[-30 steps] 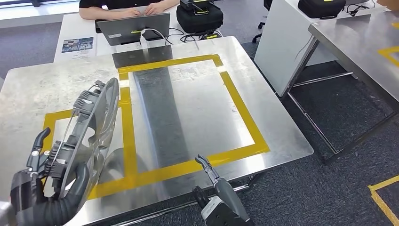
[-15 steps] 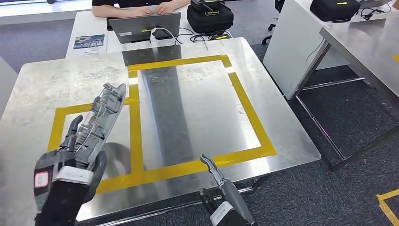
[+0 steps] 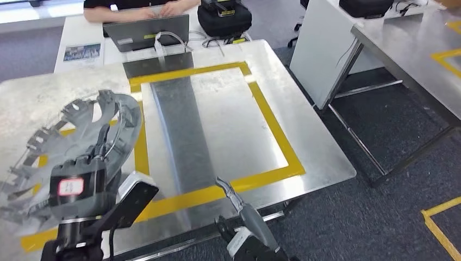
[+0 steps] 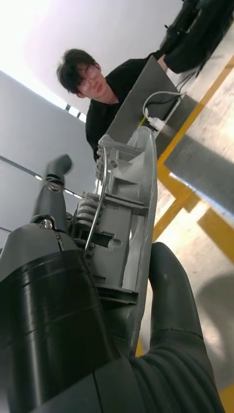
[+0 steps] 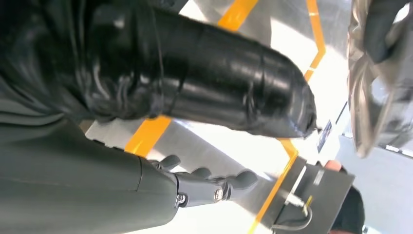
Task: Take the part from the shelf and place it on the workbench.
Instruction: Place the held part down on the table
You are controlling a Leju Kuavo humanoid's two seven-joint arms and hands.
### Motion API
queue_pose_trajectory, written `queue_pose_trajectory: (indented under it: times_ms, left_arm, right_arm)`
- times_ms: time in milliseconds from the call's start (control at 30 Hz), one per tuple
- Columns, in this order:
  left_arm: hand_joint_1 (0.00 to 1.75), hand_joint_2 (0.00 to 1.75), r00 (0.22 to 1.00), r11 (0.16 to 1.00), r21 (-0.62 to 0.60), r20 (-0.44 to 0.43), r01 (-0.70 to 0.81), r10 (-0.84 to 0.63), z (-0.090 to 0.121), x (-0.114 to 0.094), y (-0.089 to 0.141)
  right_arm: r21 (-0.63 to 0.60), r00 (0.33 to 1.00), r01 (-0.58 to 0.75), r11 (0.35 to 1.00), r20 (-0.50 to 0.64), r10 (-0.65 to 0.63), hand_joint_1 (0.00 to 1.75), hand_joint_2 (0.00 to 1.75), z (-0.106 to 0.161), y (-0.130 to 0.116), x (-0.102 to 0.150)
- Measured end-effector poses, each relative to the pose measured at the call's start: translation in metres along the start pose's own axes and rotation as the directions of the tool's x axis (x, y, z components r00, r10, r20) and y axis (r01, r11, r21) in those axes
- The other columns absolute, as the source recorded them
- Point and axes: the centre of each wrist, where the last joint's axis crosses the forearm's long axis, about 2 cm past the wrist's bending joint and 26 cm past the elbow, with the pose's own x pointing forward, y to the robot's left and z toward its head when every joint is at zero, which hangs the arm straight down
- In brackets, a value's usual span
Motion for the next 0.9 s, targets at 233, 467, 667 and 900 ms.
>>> queue_pose_trajectory:
  times_ms: [233, 467, 667, 900]
  left_arm:
    - [1.75, 1.75, 0.975, 0.966, -0.151, 0.096, 0.211, -0.198, -0.020, 0.012, -0.026]
    - [1.75, 1.75, 0.947, 0.933, -0.238, 0.241, 0.269, -0.212, -0.037, 0.035, -0.057]
    - [1.75, 1.75, 0.918, 0.918, -0.286, 0.363, 0.274, -0.160, -0.048, 0.058, -0.076]
    - [1.75, 1.75, 0.895, 0.907, -0.305, 0.421, 0.289, -0.144, -0.056, 0.064, -0.086]
  right_arm:
    - [0.027, 0.999, -0.009, 1.000, 0.048, 0.008, 0.00, 0.00, -0.010, -0.001, 0.003]
    - [0.055, 0.993, -0.025, 0.998, 0.113, 0.018, 0.00, 0.00, -0.021, 0.000, 0.010]
    - [0.039, 0.987, -0.025, 0.999, 0.157, 0.018, 0.00, 0.00, -0.026, -0.001, 0.019]
    - [0.017, 0.990, -0.024, 1.000, 0.139, 0.021, 0.00, 0.00, -0.023, -0.004, 0.017]
